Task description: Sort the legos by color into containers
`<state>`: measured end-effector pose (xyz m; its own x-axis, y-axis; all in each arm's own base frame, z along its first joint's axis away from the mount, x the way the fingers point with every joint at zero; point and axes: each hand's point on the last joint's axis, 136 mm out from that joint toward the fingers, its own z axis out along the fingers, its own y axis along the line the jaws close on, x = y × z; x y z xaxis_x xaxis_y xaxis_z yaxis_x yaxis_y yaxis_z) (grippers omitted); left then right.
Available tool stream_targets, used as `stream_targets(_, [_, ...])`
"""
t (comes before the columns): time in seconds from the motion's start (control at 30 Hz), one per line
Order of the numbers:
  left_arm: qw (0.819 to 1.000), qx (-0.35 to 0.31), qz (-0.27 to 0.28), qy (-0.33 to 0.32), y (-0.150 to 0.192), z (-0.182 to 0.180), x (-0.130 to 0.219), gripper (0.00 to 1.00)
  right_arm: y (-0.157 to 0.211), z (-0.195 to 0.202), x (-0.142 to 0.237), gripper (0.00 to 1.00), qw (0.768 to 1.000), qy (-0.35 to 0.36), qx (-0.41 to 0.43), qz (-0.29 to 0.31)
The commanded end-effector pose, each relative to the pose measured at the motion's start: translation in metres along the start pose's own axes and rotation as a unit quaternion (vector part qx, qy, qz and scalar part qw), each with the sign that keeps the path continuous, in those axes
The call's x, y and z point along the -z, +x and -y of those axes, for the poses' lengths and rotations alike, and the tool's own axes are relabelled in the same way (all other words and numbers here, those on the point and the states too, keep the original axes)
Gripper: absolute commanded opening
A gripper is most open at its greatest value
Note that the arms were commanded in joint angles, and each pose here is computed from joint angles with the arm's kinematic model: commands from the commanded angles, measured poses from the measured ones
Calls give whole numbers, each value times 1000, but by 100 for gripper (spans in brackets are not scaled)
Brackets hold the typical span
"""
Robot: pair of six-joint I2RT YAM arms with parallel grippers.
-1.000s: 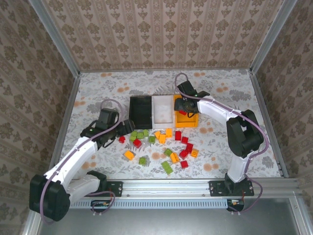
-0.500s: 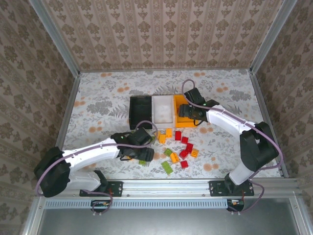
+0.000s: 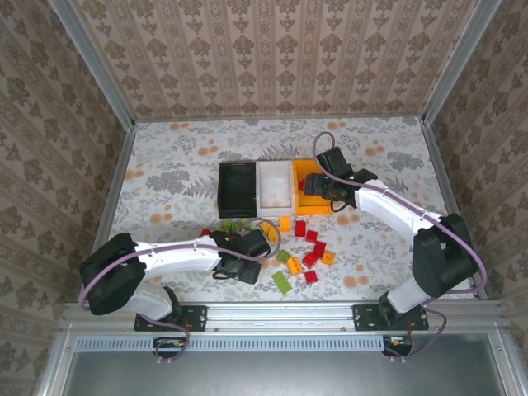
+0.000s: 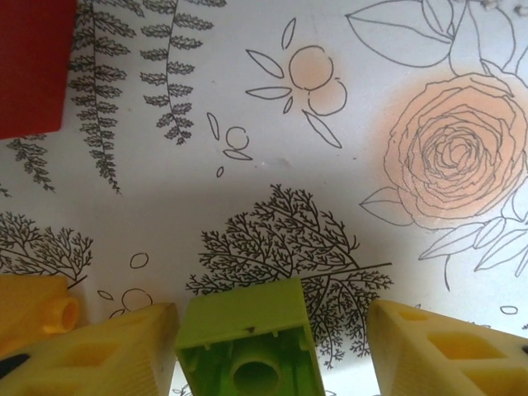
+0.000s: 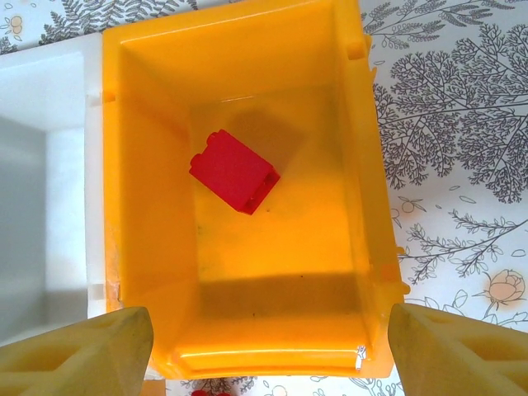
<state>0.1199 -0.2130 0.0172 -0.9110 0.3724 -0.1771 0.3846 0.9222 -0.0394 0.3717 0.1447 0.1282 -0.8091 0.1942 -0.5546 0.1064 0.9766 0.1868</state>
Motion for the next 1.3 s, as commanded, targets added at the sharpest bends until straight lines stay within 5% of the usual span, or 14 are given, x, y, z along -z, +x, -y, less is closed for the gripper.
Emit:
stream_targets(0.0, [1000, 3, 9, -4, -2, 1, -4, 58, -2, 1, 6, 76, 1000, -8, -9, 9])
stream_targets(0.53, [999, -12, 40, -1, -15, 4, 25, 35, -6, 10, 7, 76, 999, -1, -35, 12])
stream_targets(0.9, [976, 2, 211, 50, -166, 8, 111, 34, 6, 31, 18, 76, 998, 9, -62, 18])
stream_targets(1.07, [970, 11, 233, 67, -229, 17, 102, 34, 12, 44, 26, 76, 997, 19, -67, 21])
stream_targets(1.27, [975, 19, 214, 64, -267, 25, 68, 32, 21, 53, 29, 76, 997, 24, -77, 19])
